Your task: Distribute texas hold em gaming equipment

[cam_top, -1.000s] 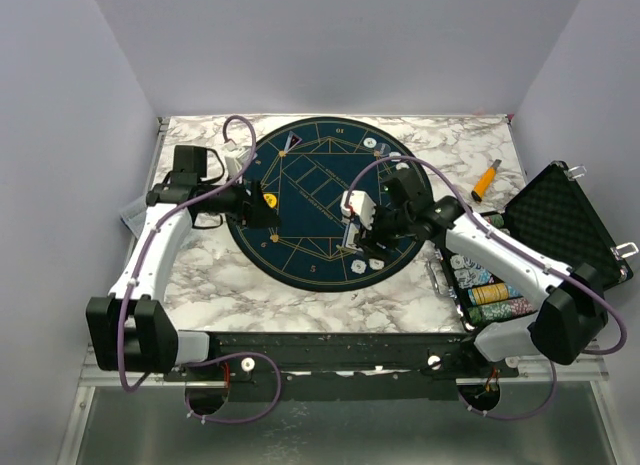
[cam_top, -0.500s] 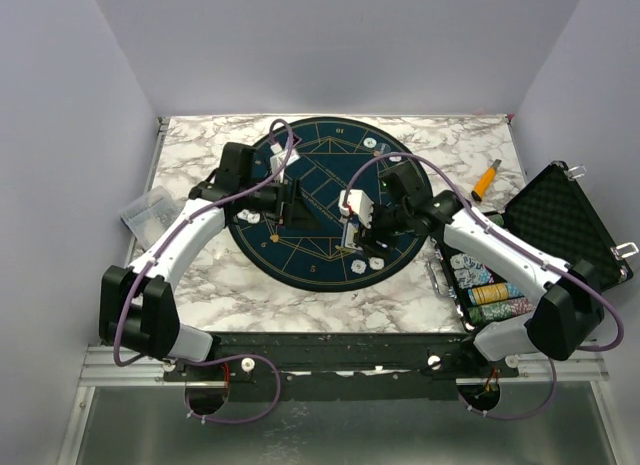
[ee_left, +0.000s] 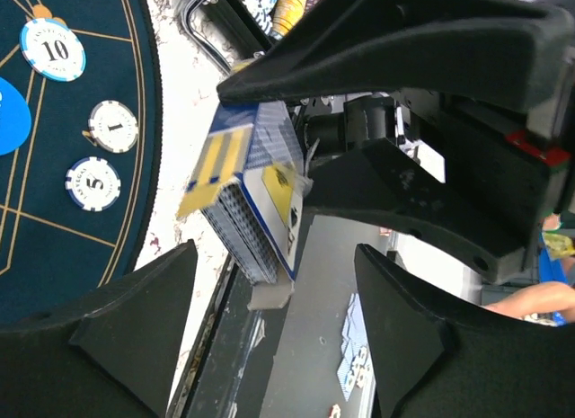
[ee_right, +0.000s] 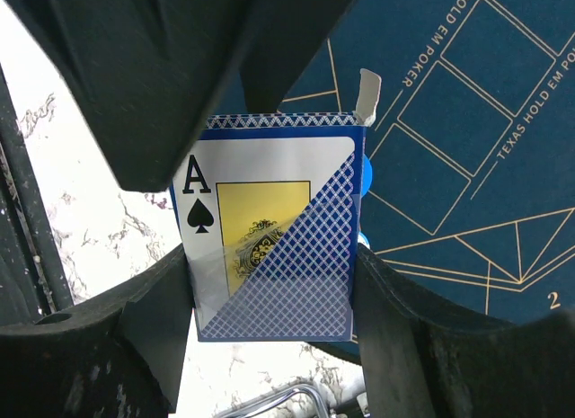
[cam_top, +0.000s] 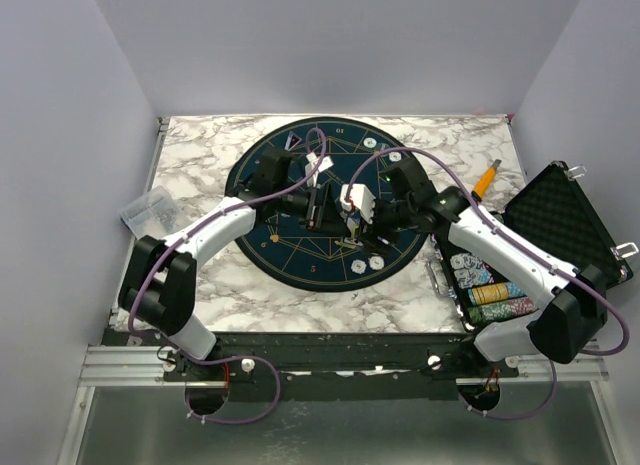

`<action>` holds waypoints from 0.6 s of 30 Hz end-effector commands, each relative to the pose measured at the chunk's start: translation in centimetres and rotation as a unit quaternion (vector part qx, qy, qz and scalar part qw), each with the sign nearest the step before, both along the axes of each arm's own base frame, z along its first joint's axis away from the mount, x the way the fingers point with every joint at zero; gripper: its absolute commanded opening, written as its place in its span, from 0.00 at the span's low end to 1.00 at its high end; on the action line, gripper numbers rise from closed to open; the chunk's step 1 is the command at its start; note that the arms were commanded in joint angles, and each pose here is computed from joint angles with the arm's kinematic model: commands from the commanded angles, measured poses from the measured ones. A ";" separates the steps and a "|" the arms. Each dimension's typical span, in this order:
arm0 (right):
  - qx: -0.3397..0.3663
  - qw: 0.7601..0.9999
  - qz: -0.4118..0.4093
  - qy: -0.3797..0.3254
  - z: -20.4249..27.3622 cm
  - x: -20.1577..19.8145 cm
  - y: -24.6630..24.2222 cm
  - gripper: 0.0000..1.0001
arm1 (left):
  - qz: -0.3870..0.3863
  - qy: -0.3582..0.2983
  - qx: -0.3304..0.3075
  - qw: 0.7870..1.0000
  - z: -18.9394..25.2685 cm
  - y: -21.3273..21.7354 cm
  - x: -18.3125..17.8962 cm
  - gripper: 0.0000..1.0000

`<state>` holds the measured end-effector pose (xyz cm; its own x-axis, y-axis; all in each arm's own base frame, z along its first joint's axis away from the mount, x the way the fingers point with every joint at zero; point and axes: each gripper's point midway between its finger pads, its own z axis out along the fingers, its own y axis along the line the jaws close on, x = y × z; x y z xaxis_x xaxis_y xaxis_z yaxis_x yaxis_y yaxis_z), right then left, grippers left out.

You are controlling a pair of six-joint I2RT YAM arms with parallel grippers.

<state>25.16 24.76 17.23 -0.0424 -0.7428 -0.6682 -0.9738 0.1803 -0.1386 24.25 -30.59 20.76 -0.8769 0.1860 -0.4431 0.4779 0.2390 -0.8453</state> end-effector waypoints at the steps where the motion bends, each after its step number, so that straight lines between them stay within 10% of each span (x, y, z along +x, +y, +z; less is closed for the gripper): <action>1: 0.021 1.000 0.008 -0.011 1.5 -0.3 0.4 0.11 | -0.014 0.024 -0.019 0.999 -0.8 -1.0 0.3 0.71; 18: 0.009 0.999 0.038 0.009 -0.3 -0.9 0.7 0.24 | -0.039 0.100 -0.085 0.991 -2.4 -3.2 0.8 0.01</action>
